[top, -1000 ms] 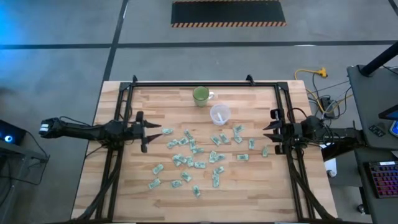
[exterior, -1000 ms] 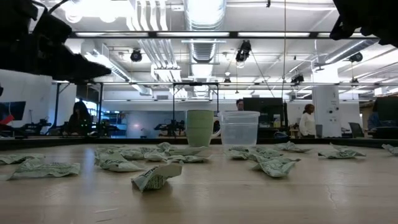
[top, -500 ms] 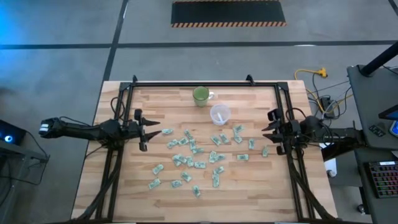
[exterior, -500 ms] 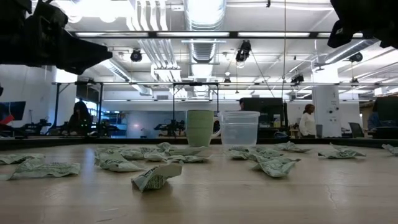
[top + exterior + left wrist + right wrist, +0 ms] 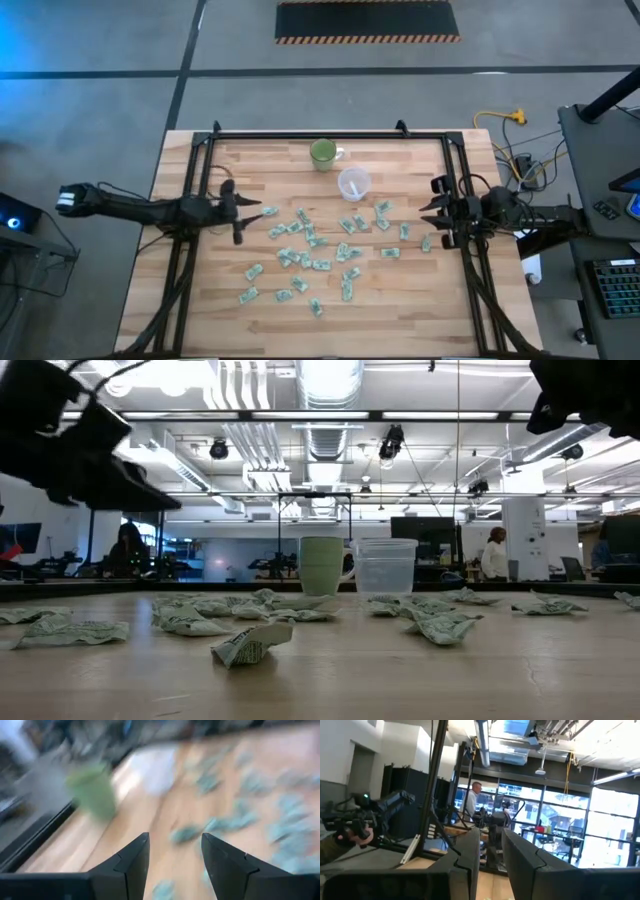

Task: Pick and place Stevia / Truvia into bins
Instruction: Put the stevia packet into the transparent container

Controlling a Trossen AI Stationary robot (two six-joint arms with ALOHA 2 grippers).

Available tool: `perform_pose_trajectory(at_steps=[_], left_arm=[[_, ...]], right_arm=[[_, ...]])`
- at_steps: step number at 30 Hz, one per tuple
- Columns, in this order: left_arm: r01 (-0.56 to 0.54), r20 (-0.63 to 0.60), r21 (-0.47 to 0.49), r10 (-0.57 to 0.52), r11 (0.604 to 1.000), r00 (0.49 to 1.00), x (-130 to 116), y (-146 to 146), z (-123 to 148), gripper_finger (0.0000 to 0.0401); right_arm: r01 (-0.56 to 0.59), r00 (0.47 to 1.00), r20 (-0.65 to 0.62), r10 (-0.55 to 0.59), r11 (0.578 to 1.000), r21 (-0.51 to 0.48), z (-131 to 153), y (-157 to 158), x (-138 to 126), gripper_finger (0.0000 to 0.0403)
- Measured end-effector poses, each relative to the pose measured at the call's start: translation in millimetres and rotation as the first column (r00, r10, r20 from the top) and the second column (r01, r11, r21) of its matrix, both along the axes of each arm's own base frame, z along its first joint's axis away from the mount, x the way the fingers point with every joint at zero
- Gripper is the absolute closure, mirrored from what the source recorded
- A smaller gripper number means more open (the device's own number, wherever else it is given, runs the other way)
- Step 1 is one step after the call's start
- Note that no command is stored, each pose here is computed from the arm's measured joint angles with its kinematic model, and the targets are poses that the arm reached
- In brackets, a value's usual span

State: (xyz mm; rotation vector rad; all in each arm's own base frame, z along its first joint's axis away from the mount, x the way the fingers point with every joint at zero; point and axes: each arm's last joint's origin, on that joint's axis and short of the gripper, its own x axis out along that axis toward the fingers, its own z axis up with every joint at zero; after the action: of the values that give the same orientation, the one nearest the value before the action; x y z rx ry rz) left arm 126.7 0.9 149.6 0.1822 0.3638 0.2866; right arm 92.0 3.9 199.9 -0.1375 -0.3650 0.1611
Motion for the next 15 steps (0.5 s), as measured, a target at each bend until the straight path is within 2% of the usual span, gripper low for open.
perform_pose_trajectory(at_steps=[3,7,12,15], left_arm=[[-0.107,-0.151,0.015,0.108,0.994,0.983,3.9,2.2,0.1,0.0237],[-0.143,-0.25,-0.017,0.134,0.99,0.959,16.3,1.2,5.1,0.0237],[-0.154,-0.411,0.004,0.142,0.988,0.901,31.2,0.0,-10.6,0.0237],[-0.166,-0.461,0.002,0.148,0.986,0.875,41.4,-0.8,-16.4,0.0237]], right_arm=[[0.005,1.0,-0.013,-0.005,1.0,-0.013,-1.2,0.0,1.5,0.033],[-0.003,0.999,-0.047,0.003,1.0,0.009,-3.3,-0.1,4.3,0.033],[-0.005,0.996,-0.09,0.006,1.0,0.017,-6.6,-0.2,8.1,0.033],[-0.005,0.994,-0.11,0.007,1.0,0.021,-8.2,-0.2,9.9,0.033]])
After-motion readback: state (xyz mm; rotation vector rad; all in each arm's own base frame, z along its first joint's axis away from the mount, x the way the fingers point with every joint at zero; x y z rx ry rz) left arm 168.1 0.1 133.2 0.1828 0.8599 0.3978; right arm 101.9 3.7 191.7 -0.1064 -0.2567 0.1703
